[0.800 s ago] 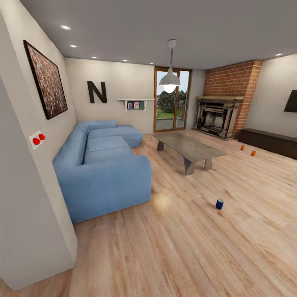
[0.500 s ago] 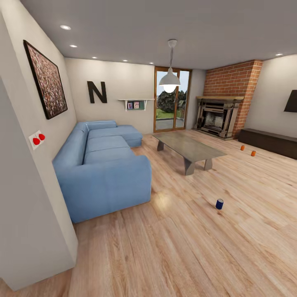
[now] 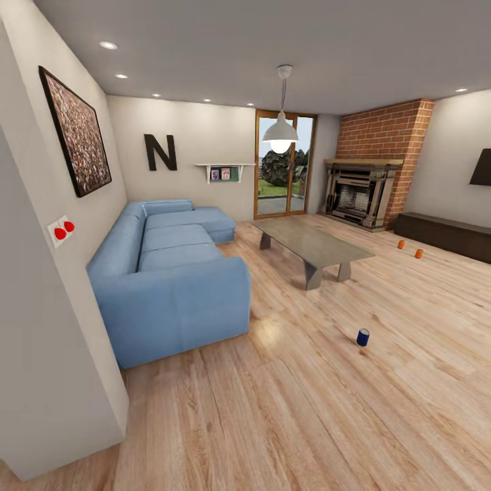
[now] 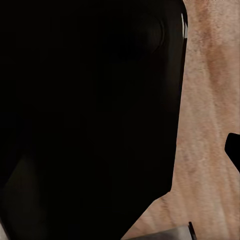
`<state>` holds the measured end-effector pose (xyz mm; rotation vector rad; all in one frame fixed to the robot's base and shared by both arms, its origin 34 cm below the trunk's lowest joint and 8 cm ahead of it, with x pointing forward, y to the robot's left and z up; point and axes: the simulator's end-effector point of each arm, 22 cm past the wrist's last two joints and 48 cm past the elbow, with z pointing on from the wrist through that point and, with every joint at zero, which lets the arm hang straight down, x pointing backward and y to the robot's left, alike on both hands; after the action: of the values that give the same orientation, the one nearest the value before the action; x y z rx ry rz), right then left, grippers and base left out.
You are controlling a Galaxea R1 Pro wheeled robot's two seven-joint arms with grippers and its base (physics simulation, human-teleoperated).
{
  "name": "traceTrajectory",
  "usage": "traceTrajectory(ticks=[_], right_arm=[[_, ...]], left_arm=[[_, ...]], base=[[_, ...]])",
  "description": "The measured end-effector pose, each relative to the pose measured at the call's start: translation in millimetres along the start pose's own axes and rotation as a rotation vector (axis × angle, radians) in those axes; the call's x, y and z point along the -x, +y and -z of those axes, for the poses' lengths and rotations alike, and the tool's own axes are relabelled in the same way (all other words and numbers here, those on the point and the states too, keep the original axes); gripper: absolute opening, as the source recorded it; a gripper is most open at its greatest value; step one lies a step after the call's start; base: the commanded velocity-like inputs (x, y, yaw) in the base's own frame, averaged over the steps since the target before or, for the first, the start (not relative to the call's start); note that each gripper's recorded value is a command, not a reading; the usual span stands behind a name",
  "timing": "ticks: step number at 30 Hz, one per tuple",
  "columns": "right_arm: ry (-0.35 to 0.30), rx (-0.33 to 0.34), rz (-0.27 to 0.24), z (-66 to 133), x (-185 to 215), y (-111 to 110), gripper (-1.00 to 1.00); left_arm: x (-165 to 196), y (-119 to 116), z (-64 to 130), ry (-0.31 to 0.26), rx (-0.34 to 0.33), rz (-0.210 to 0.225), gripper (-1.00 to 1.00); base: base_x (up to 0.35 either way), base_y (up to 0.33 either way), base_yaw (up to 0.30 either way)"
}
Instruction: Put the three can of soda from the living room inside the tash can in the kitchen.
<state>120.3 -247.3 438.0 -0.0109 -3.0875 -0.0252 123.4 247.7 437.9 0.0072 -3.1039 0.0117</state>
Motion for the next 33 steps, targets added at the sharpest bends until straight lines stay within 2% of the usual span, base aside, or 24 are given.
traceTrajectory(ticks=[1,6,13,14,15,16,17,18,21,24,25,26,28,30,33], right_arm=[[-0.003,0.0,0.0,0.0,1,0,1.0],[-0.058,-0.008,0.022,1.0,20,-18,1.0],[-0.128,-0.009,0.022,4.3,41,-40,1.0],[-0.295,0.019,0.039,13.5,90,-35,1.0],[-0.442,0.02,0.052,32.2,156,-34,1.0],[-0.632,0.02,0.068,70.8,237,-31,1.0],[-0.822,0.019,0.087,124.0,311,-27,1.0],[-0.886,0.019,0.093,144.9,332,-25,1.0],[-0.991,0.018,0.104,182.6,366,-23,1.0],[-1.126,0.016,0.12,236.3,403,-19,1.0],[-1.228,0.011,0.129,283.7,426,-18,1.0],[-1.292,0.006,0.133,314.9,437,-17,1.0],[-1.351,-0.003,0.131,349.2,443,-19,1.0],[-1.431,-0.02,0.125,401.3,443,-25,1.0],[-1.461,-0.027,0.124,420.9,439,-30,1.0]], left_arm=[[0,0,0.0,0.0,0.0,0.0,1.0],[42,17,1.4,-0.084,0.023,-0.004,1.0],[72,21,4.4,-0.161,0.028,-0.001,1.0],[103,21,9.4,-0.227,0.028,-0.003,1.0],[166,20,26.5,-0.365,0.027,-0.005,1.0],[247,19,63.2,-0.549,0.026,-0.01,1.0],[335,17,126.9,-0.776,0.025,-0.013,1.0],[399,13,199.6,-0.973,0.022,-0.018,1.0],[433,10,263.5,-1.112,0.019,-0.022,1.0],[453,8,316.8,-1.215,0.017,-0.025,1.0],[464,6,358.2,-1.296,0.015,-0.027,1.0],[468,6,376.4,-1.333,0.015,-0.028,1.0],[473,5,403.9,-1.389,0.014,-0.029,1.0],[475,4,439.1,-1.465,0.013,-0.03,1.0],[475,4,453.2,-1.496,0.014,-0.031,1.0]], base=[[0.0,0.0,0.0],[0.0,0.0,0.0],[0.0,0.0,0.0],[0.006,0.0,0.0],[0.035,0.0,0.0],[0.035,0.0,0.0],[0.064,0.0,0.0],[0.068,0.0,0.0],[0.052,0.0,0.0],[0.024,0.0,0.0],[0.011,0.0,0.0],[0.009,0.0,0.0],[0.006,0.0,0.0],[0.003,0.0,0.0],[0.001,0.0,0.0]])
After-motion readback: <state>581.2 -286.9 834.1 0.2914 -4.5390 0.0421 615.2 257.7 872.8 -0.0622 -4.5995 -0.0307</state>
